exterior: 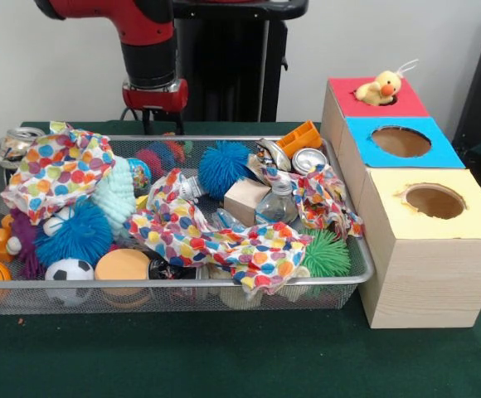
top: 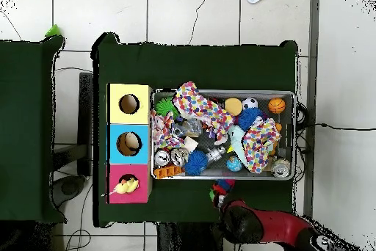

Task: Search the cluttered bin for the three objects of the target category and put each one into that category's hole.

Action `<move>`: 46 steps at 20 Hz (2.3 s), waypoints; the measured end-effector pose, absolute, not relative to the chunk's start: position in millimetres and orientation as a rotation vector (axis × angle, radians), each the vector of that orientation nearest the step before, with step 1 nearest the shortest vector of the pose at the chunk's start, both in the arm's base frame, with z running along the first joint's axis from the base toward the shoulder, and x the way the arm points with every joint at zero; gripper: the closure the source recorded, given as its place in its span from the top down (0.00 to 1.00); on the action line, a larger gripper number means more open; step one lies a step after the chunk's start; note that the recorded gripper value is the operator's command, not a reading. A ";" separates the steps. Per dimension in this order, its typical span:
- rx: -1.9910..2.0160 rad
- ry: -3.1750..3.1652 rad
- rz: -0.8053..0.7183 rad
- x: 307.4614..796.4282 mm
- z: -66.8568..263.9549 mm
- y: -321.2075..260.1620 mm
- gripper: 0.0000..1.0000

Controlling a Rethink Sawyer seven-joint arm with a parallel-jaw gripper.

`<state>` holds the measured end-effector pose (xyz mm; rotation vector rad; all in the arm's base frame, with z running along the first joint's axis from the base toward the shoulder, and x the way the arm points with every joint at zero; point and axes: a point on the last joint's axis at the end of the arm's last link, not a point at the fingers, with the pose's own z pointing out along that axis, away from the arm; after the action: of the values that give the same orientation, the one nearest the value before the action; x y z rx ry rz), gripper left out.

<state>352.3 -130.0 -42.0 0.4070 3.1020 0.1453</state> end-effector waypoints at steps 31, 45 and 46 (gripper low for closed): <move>0.394 3.089 0.056 359.0 -43.3 -141.4 0.00; 0.629 3.252 -0.034 386.0 24.1 -184.7 0.00; 0.632 3.251 -0.036 388.3 26.9 -185.1 0.00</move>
<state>388.3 -185.1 26.9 0.6321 3.2511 -0.0361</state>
